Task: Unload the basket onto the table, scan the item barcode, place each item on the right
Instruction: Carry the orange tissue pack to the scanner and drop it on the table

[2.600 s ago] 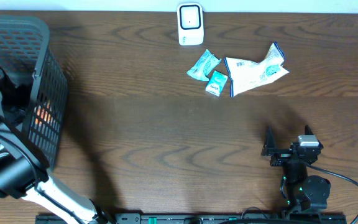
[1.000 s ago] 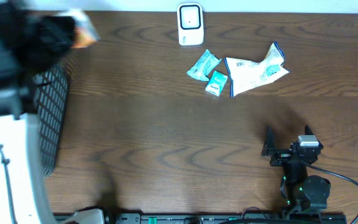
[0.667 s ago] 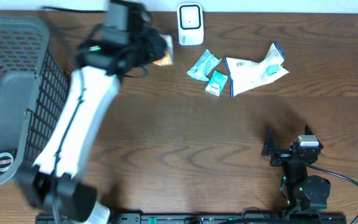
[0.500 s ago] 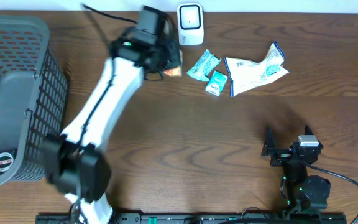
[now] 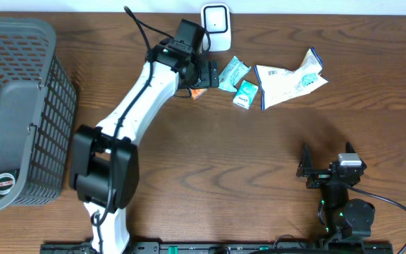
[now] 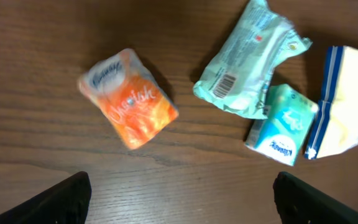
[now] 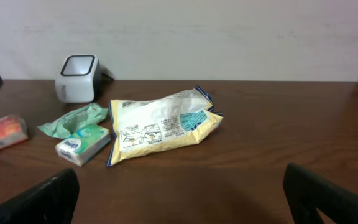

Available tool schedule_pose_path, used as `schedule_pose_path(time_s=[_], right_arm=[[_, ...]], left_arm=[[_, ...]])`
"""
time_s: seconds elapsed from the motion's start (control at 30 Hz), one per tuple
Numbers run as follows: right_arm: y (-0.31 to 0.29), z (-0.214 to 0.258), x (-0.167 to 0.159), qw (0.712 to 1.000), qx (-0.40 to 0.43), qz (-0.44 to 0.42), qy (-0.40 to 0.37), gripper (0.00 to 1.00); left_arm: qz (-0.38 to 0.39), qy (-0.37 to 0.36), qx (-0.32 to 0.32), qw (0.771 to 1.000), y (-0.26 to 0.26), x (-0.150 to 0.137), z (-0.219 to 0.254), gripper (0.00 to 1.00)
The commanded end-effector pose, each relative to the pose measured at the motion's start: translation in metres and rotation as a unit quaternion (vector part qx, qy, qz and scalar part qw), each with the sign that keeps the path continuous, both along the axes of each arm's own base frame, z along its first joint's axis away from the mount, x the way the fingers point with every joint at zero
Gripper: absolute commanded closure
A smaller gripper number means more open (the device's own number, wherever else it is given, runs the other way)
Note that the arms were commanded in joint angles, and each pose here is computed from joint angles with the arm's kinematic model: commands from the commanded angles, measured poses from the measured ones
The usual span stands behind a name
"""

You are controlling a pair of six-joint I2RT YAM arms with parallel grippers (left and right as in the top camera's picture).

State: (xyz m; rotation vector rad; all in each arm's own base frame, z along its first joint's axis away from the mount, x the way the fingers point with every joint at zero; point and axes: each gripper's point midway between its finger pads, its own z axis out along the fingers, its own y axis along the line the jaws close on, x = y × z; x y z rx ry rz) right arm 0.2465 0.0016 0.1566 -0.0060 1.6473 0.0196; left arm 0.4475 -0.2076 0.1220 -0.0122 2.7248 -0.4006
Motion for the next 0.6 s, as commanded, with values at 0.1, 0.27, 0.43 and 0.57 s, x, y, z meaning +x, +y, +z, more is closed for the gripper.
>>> schedule_pose_path(time_s=[0.1,0.27,0.43,0.57], right_arm=[[-0.001,-0.001,0.0,1.0,0.002,-0.001,0.001,0.01],[-0.001,-0.001,0.0,1.0,0.002,-0.001,0.001,0.01],[-0.001,-0.001,0.0,1.0,0.002,-0.001,0.001,0.01],[-0.001,-0.001,0.0,1.0,0.002,-0.001,0.001,0.01]], left_arm=[[0.016,-0.155,0.017,0.988,0.057,0.004,0.128,0.04],[0.137,-0.227,0.066,0.962,0.158,-0.018,0.201,0.04],[0.318,-0.215,0.111,0.917,0.272,-0.06,0.222,0.02],[0.487,-0.158,0.136,0.848,0.357,-0.107,0.208,0.02]])
